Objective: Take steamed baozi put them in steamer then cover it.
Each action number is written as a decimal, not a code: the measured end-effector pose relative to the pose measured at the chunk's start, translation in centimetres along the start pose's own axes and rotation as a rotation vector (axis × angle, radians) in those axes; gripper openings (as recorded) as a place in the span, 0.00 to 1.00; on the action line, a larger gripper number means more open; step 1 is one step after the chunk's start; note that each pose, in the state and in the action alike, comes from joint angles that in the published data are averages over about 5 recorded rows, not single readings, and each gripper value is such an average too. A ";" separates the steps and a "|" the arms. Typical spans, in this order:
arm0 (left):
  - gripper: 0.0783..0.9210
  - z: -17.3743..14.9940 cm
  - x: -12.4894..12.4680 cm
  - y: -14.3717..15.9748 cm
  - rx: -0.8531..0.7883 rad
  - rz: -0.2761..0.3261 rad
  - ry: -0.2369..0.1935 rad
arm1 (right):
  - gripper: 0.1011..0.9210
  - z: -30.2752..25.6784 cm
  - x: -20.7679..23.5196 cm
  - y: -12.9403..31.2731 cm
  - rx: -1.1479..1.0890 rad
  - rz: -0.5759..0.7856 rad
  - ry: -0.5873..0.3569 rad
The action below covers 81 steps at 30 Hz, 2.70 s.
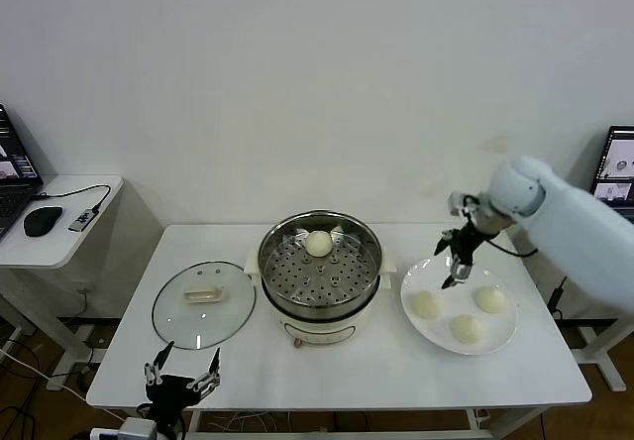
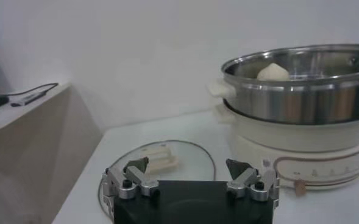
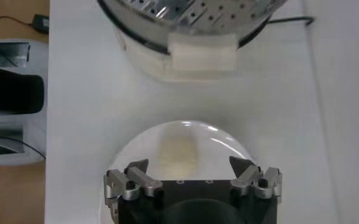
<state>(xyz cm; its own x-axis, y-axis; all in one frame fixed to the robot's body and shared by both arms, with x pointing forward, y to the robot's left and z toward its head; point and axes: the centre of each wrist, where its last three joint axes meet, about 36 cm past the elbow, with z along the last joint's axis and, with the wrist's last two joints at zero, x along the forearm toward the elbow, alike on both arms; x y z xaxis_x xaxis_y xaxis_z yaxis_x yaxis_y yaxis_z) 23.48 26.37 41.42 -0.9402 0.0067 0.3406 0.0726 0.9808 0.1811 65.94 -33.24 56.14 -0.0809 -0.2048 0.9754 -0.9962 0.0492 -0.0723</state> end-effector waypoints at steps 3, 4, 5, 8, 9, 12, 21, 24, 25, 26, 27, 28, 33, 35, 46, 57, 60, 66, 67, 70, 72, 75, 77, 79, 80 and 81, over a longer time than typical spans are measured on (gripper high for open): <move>0.88 0.3 0.0 0.1 -0.003 -0.003 0.008 | 0.88 0.0 -1.7 0.1 0.010 -0.001 0.014; 0.88 0.3 0.0 0.2 -0.004 -0.004 0.010 | 0.88 -0.1 -2.1 0.1 0.014 0.001 0.019; 0.88 0.4 0.0 0.2 -0.004 -0.004 0.013 | 0.88 -0.1 -2.6 0.1 0.018 0.002 0.023; 0.88 0.5 0.1 0.2 -0.005 -0.005 0.017 | 0.88 -0.3 -3.7 0.0 0.031 0.009 0.038; 0.88 0.5 0.1 0.3 -0.006 -0.005 0.019 | 0.88 -0.4 -4.1 0.0 0.036 0.010 0.044; 0.88 0.7 0.1 0.3 -0.007 -0.006 0.025 | 0.88 -0.7 -5.0 -0.2 0.049 0.009 0.061; 0.88 1.2 -0.1 0.2 -0.002 -0.004 0.037 | 0.88 -0.9 -7.6 -0.2 0.076 -0.001 0.110; 0.88 1.3 -0.3 0.2 -0.002 -0.004 0.038 | 0.88 -0.9 -8.2 -0.2 0.079 0.001 0.118; 0.88 1.3 -0.3 0.2 -0.002 -0.004 0.038 | 0.88 -0.9 -8.4 -0.2 0.079 0.003 0.120; 0.88 1.4 -0.4 0.2 -0.001 -0.004 0.038 | 0.88 -0.9 -8.6 -0.2 0.080 0.004 0.122; 0.88 1.4 -0.4 0.2 -0.001 -0.003 0.039 | 0.88 -1.0 -8.8 -0.2 0.080 0.005 0.123; 0.88 1.5 -0.5 0.2 0.000 -0.003 0.040 | 0.88 -1.1 -9.0 -0.2 0.081 0.005 0.125; 0.88 1.8 -0.6 0.0 0.004 0.003 0.046 | 0.88 -1.4 -10.0 -0.2 0.088 0.005 0.133; 0.88 1.8 -0.6 -0.1 0.005 0.003 0.047 | 0.88 -1.4 -10.3 -0.2 0.090 0.006 0.136; 0.88 2.3 -0.9 -0.3 0.010 0.006 0.058 | 0.85 -1.5 -11.4 -0.4 0.085 0.009 0.137; 0.88 2.5 -1.2 -0.3 0.012 0.007 0.061 | 0.68 -1.0 -11.5 -0.6 0.065 0.005 0.133; 0.88 2.6 -1.3 -0.3 0.014 0.006 0.060 | 0.63 -0.7 -11.1 -0.7 0.056 0.007 0.130; 0.88 2.8 -1.7 -0.4 0.020 0.008 0.061 | 0.59 -0.1 -9.7 -1.1 0.035 0.015 0.122; 0.88 2.8 -1.7 -0.5 0.021 0.009 0.061 | 0.59 -0.1 -9.4 -1.1 0.032 0.017 0.121; 0.88 2.8 -1.9 -0.5 0.022 0.011 0.060 | 0.57 0.2 -8.5 -1.2 0.026 0.020 0.119; 0.88 2.7 -1.9 -0.6 0.022 0.013 0.057 | 0.57 0.2 -7.7 -1.3 0.025 0.023 0.118; 0.88 2.6 -2.0 -0.6 0.023 0.015 0.051 | 0.56 -0.1 -5.8 -1.5 0.031 0.033 0.115; 0.88 2.4 -2.1 -0.7 0.023 0.014 0.046 | 0.56 -0.6 -4.2 -1.8 0.038 0.042 0.113; 0.88 2.2 -2.1 -0.6 0.020 0.013 0.041 | 0.56 -1.4 -2.3 -2.1 0.050 0.053 0.108; 0.88 2.2 -2.1 -0.6 0.018 0.012 0.039 | 0.56 -1.9 -1.3 -2.2 0.057 0.057 0.105; 0.88 2.1 -2.1 -0.5 0.016 0.011 0.037 | 0.56 -2.5 -0.3 -2.4 0.065 0.062 0.101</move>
<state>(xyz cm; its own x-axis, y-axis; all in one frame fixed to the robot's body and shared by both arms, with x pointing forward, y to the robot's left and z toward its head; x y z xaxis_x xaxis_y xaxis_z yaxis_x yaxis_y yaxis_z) 24.71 26.26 38.71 -0.9264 0.0104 0.3764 0.0773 0.9836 0.1630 68.48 -30.83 56.58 -0.1420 -0.1039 0.9844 -0.9897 -0.0056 -0.1433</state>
